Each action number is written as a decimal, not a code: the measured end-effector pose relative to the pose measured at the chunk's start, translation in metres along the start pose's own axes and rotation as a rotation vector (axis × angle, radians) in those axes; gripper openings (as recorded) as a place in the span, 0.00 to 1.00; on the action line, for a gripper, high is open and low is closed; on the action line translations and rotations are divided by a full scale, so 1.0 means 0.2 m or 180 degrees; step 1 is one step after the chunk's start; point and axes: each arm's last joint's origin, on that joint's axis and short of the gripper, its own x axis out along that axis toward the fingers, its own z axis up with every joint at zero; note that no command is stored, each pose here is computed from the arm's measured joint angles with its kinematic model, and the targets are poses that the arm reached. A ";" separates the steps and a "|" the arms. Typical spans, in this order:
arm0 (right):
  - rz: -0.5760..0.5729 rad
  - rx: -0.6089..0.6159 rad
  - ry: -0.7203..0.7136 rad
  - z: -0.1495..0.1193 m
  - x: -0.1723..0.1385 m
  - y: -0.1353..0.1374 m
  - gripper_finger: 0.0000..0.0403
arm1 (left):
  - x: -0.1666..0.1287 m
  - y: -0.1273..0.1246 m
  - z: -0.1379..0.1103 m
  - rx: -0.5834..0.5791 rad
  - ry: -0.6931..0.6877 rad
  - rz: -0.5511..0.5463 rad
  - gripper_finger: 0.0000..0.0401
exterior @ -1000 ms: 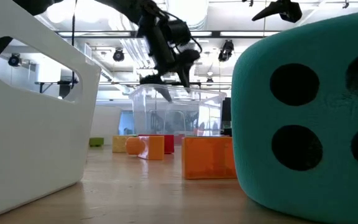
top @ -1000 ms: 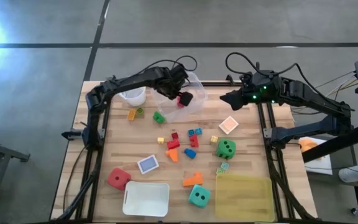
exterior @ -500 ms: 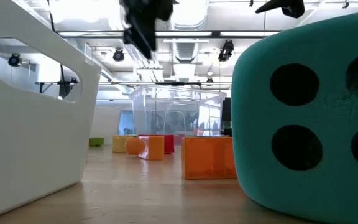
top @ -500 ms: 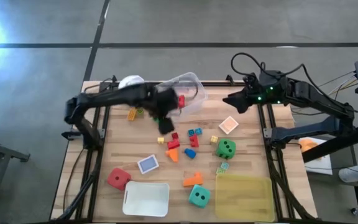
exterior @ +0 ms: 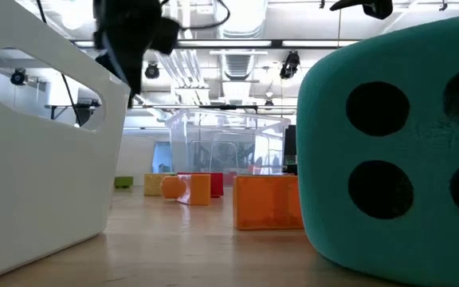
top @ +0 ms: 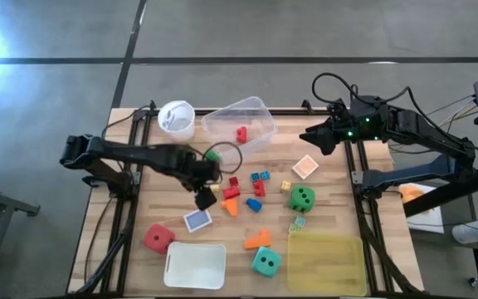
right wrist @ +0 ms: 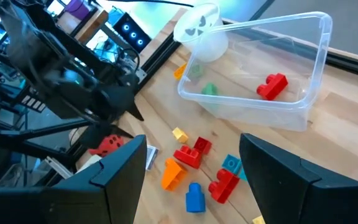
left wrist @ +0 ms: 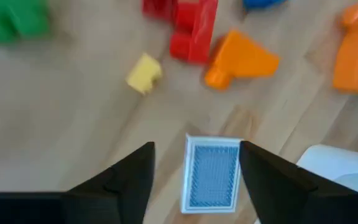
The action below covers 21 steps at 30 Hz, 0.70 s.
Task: Pick & Place Toys
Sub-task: Put the blue deck of cards into the white bin
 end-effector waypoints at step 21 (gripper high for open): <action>0.0000 0.0027 -0.0001 0.00 0.00 0.00 0.62 | 0.17 -0.12 -0.25 0.0105 0.0307 -0.0006 0.98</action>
